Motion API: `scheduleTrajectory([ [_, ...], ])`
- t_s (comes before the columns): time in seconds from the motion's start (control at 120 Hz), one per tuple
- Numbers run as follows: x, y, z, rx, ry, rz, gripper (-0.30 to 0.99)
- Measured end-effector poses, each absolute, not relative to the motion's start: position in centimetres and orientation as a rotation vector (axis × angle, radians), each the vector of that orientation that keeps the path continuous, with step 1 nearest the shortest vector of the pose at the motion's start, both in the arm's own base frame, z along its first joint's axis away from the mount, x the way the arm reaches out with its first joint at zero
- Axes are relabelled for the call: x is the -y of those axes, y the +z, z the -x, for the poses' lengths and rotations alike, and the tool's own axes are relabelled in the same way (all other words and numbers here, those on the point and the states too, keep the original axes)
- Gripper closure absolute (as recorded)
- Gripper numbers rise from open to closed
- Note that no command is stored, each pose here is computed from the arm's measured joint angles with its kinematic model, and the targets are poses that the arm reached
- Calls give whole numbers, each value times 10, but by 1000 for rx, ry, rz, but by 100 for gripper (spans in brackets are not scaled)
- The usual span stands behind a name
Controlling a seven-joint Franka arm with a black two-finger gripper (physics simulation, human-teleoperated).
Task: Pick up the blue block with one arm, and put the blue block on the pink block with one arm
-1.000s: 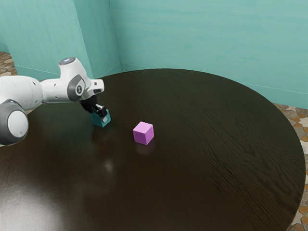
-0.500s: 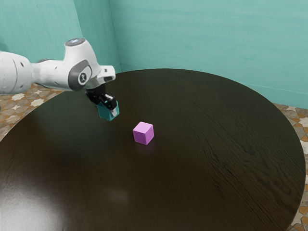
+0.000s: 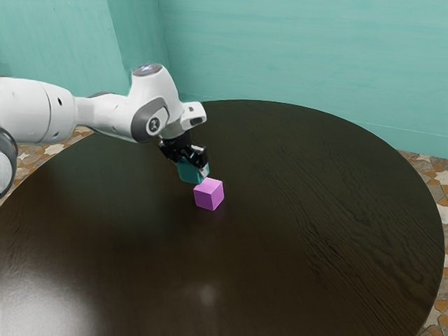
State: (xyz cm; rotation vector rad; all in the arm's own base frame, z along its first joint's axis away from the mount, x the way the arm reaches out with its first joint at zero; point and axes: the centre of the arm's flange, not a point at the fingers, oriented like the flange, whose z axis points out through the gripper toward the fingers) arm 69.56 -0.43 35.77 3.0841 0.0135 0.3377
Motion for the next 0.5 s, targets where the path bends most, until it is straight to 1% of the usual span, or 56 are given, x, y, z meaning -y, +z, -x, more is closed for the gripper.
scheduleTrajectory([
  [0.242, 27, 349, -702, -77, 351, -3054, 34],
  [0.5, 25, 345, -704, -100, 363, -3062, 34],
])
